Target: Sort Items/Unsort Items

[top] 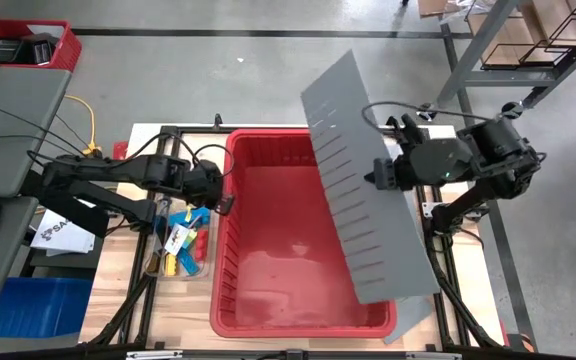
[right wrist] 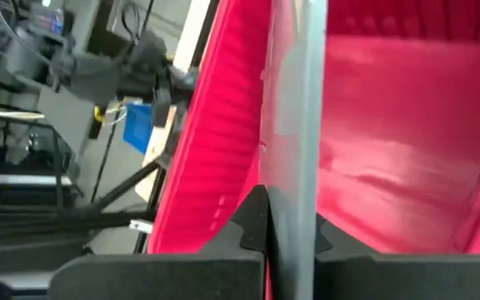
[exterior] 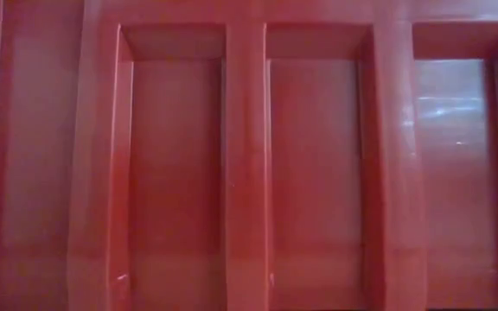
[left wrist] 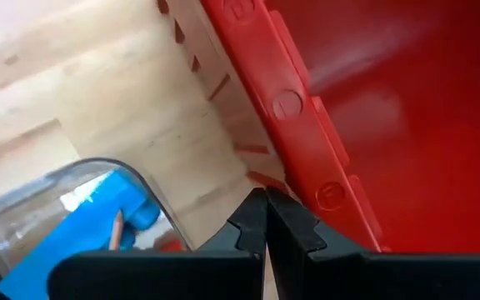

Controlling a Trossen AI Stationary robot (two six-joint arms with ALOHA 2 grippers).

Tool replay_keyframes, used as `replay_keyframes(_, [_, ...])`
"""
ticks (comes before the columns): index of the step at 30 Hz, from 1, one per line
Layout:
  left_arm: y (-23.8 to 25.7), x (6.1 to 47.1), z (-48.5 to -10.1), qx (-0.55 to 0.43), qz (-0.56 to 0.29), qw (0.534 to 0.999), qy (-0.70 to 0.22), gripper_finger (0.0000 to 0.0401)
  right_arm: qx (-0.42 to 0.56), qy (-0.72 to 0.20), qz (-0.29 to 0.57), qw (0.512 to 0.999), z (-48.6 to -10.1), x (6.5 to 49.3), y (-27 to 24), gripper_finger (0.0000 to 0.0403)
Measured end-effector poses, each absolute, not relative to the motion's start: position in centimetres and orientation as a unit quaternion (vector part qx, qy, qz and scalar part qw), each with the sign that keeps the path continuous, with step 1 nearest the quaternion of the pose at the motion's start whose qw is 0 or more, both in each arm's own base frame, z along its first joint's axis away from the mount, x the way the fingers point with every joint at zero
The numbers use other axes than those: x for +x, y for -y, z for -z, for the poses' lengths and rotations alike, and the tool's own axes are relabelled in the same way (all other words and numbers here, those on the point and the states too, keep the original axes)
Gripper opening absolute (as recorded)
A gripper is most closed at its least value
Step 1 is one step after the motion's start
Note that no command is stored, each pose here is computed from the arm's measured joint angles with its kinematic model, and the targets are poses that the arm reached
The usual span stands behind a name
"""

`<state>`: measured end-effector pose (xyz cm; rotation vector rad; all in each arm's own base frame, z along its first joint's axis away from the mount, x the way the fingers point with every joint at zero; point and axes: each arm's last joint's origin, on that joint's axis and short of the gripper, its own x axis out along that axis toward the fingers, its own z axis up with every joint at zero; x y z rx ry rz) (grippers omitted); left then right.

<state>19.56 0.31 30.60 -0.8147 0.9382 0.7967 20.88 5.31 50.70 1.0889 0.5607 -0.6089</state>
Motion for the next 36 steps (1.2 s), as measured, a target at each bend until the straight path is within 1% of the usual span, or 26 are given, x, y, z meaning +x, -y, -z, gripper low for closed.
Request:
replay_keyframes(9, [-0.7, 18.7, -31.4, -0.334, -0.388, 0.765, -0.391, 0.0000, 0.556, -0.261, 0.302, 0.729, -49.2, 22.8, -8.6, 0.0000])
replay_keyframes(12, [-0.8, 18.4, -31.7, -0.319, -0.394, 0.774, -0.380, 0.0000, 0.566, -0.271, 0.313, 0.713, -48.2, 23.3, -9.6, 0.0000])
replay_keyframes(16, [-1.0, 17.8, -32.1, -0.307, -0.410, 0.781, -0.356, 0.0000, 0.562, -0.308, 0.342, 0.687, -45.8, 23.0, -10.6, 0.0000])
replay_keyframes(19, [-1.1, 17.4, -32.5, -0.302, -0.418, 0.787, -0.339, 0.0000, 0.568, -0.299, 0.365, 0.674, -44.8, 21.7, -10.3, 0.0000])
replay_keyframes(22, [-1.1, 16.8, -32.8, -0.301, -0.423, 0.791, -0.323, 0.0000, 0.570, -0.265, 0.380, 0.678, -44.7, 20.0, -9.2, 0.0000])
replay_keyframes(24, [-1.2, 16.5, -33.1, -0.296, -0.430, 0.794, -0.309, 0.0000, 0.561, -0.253, 0.392, 0.683, -44.3, 19.9, -8.9, 0.0000])
replay_keyframes(28, [-1.4, 16.3, -33.7, -0.293, -0.440, 0.804, -0.271, 0.0000, 0.523, -0.279, 0.398, 0.701, -43.3, 20.9, -8.9, 0.0000])
replay_keyframes(33, [-1.5, 17.1, -34.5, -0.276, -0.409, 0.838, -0.234, 0.0000, 0.485, -0.295, 0.393, 0.723, -43.0, 21.9, -9.2, 0.0000])
replay_keyframes(36, [-1.7, 17.5, -34.9, -0.260, -0.398, 0.850, -0.225, 0.0000, 0.486, -0.295, 0.393, 0.723, -43.1, 21.8, -9.2, 0.0000])
